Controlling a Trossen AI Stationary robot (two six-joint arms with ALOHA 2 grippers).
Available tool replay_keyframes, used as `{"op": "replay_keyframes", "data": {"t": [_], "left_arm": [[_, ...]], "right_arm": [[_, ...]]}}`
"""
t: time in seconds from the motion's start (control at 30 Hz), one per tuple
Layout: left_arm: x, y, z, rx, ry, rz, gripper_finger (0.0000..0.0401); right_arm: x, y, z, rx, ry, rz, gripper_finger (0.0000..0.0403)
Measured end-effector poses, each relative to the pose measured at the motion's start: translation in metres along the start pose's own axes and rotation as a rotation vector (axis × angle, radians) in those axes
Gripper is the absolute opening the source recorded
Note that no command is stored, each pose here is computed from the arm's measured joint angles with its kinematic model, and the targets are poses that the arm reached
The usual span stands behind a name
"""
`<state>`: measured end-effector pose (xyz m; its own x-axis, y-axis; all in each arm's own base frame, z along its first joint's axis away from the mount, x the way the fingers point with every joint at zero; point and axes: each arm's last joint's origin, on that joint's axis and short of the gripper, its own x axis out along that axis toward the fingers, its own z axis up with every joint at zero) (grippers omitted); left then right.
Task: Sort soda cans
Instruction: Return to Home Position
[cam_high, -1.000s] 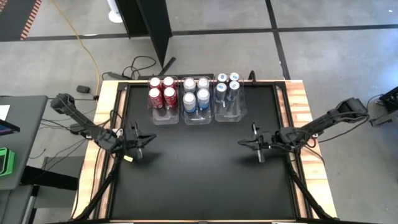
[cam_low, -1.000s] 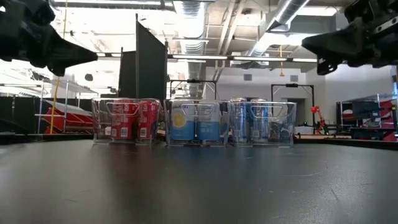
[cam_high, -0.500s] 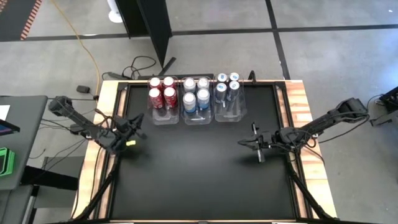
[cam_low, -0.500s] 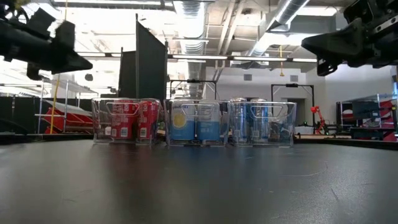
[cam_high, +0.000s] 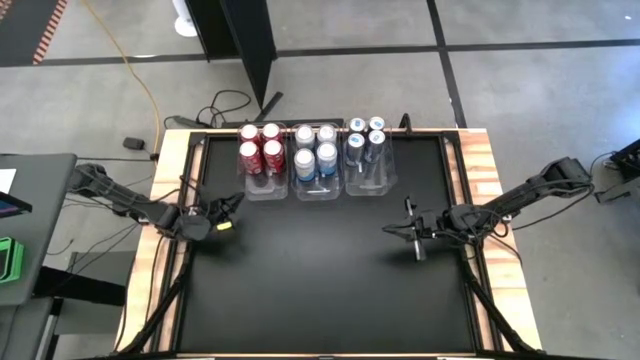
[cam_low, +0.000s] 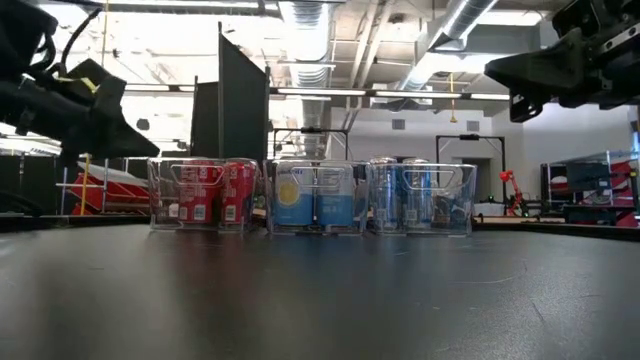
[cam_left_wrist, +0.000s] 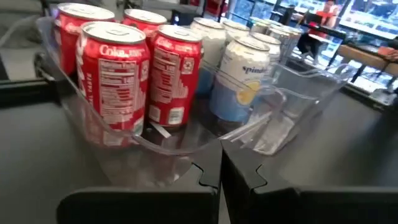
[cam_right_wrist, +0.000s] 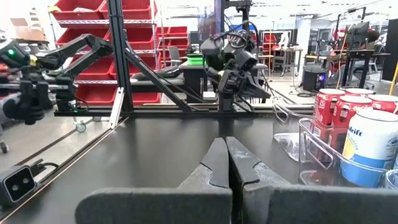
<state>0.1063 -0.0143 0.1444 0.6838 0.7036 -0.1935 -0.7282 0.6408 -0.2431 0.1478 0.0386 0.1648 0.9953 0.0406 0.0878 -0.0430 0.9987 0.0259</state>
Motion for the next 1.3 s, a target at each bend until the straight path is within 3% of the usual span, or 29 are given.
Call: {"op": "replay_keyframes", "data": {"t": [0.3,0.5,0.77,1.0,1.17,1.3], "left_arm": [[0.0,-0.006,0.002,0.195,0.029,-0.121,0.0001],[0.0,-0.006,0.0,0.194,0.045,-0.125,0.0],[-0.002,-0.013,0.001,0.299,0.093,-0.32,0.0],[-0.006,-0.027,0.014,0.426,-0.015,-0.603,0.0],[-0.006,-0.025,0.009,0.478,-0.024,-0.629,0.0],[-0.007,-0.021,0.007,0.451,-0.039,-0.635,0.0]], "right_arm": [[0.0,0.0,-0.005,-0.015,0.046,0.0,0.0],[0.0,0.0,-0.006,-0.017,0.054,0.0,0.0],[-0.001,0.0,-0.009,-0.035,0.089,0.0,0.0],[-0.001,0.0,-0.01,-0.103,0.095,0.006,0.0],[-0.001,-0.001,-0.007,-0.152,0.072,0.001,0.0],[-0.001,-0.003,-0.003,-0.155,0.047,-0.016,0.0]]}}
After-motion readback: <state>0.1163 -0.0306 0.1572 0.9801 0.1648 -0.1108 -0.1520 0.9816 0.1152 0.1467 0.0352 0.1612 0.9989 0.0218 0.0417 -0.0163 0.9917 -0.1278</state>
